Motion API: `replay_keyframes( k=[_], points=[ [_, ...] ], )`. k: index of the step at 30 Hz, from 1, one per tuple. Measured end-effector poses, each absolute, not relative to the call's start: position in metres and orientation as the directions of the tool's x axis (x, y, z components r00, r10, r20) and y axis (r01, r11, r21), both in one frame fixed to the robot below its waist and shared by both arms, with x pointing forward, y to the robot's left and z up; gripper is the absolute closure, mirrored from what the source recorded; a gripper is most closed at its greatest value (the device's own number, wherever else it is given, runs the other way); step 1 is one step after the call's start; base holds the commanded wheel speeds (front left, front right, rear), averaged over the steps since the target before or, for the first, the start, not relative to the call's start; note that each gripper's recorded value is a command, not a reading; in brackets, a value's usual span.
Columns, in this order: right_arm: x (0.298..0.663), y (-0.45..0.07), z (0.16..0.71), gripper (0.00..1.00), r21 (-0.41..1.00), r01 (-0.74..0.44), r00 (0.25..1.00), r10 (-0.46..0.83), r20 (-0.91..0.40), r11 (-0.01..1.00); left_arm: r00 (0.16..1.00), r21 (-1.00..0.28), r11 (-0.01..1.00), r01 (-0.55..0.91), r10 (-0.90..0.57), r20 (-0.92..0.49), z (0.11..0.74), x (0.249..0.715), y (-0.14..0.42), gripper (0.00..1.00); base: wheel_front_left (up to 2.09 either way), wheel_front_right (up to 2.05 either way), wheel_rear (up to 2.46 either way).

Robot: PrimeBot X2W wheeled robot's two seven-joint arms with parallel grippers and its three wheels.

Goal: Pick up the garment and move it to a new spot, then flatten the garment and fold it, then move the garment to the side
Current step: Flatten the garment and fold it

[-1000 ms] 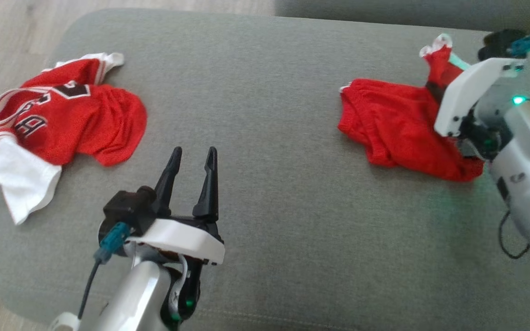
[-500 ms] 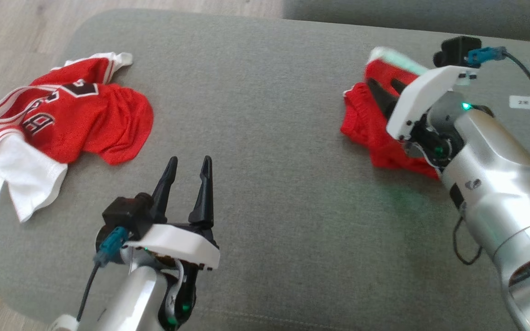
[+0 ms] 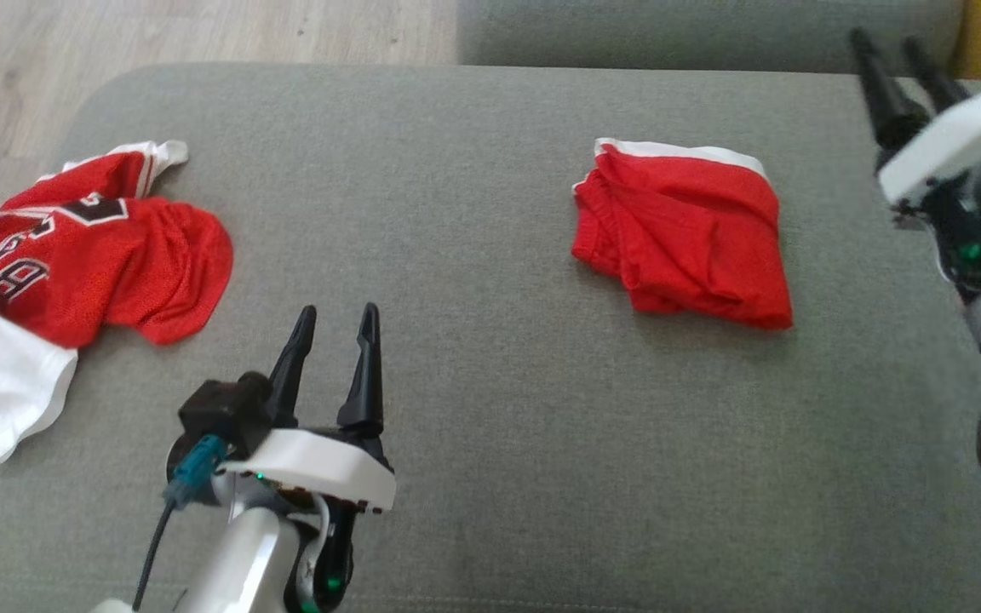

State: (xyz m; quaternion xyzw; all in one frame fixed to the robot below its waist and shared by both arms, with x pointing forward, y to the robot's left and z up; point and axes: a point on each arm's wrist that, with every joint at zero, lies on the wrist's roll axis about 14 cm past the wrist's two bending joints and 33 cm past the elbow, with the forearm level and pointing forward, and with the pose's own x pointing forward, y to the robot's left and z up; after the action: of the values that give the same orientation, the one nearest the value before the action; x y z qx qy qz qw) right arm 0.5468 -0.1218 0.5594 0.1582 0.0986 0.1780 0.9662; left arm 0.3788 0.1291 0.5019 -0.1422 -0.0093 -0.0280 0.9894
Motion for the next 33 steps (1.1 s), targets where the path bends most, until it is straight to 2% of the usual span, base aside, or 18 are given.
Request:
replay_keyframes(
  k=[4,9,10,11,12,18,19,23,28,33],
  points=[
    [0.533,-0.147,0.54,0.0,0.315,-0.263,0.941,0.315,-0.126,0.912,0.998,-0.287,0.956,0.055,-0.05,0.024,0.501,0.379,0.13,0.0,0.0,0.0,0.0],
    [0.514,-0.167,0.487,0.0,0.325,-0.167,0.933,0.256,-0.254,0.931,0.998,-0.291,0.954,0.069,-0.065,0.024,0.5,0.381,0.126,0.0,0.0,0.0,0.0],
    [0.513,-0.166,0.48,0.19,0.33,-0.155,0.928,0.252,-0.273,0.931,0.998,-0.288,0.955,0.068,-0.064,0.022,0.499,0.38,0.126,0.0,0.0,0.0,0.0],
    [0.512,-0.163,0.473,0.62,0.333,-0.148,0.921,0.253,-0.297,0.931,0.998,-0.291,0.954,0.068,-0.065,0.022,0.499,0.38,0.126,0.0,0.0,0.0,0.0],
    [0.511,-0.159,0.466,1.0,0.337,-0.144,0.912,0.257,-0.321,0.93,0.998,-0.294,0.953,0.067,-0.064,0.022,0.499,0.38,0.126,0.0,0.0,0.0,0.0],
    [0.503,-0.114,0.424,1.0,0.349,-0.178,0.806,0.34,-0.485,0.92,1.0,-0.29,0.957,0.016,-0.018,-0.002,0.492,0.377,0.14,0.0,0.0,0.0,0.0],
    [0.503,-0.114,0.424,1.0,0.349,-0.178,0.806,0.34,-0.485,0.92,1.0,-0.29,0.957,0.016,-0.018,-0.002,0.492,0.377,0.14,0.0,0.0,0.0,0.0],
    [0.495,-0.082,0.402,1.0,0.362,-0.211,0.727,0.394,-0.563,0.908,1.0,-0.286,0.958,-0.023,0.019,-0.016,0.488,0.373,0.152,0.0,0.0,0.0,0.0],
    [0.481,-0.019,0.403,1.0,0.425,-0.32,0.66,0.521,-0.541,0.847,0.998,-0.282,0.958,-0.059,0.055,-0.02,0.487,0.368,0.163,0.0,0.0,0.0,0.0],
    [0.445,0.046,0.423,1.0,0.508,-0.46,0.572,0.681,-0.458,0.728,0.999,-0.284,0.957,-0.053,0.052,-0.012,0.49,0.368,0.162,0.0,0.0,0.0,0.0]
  ],
)
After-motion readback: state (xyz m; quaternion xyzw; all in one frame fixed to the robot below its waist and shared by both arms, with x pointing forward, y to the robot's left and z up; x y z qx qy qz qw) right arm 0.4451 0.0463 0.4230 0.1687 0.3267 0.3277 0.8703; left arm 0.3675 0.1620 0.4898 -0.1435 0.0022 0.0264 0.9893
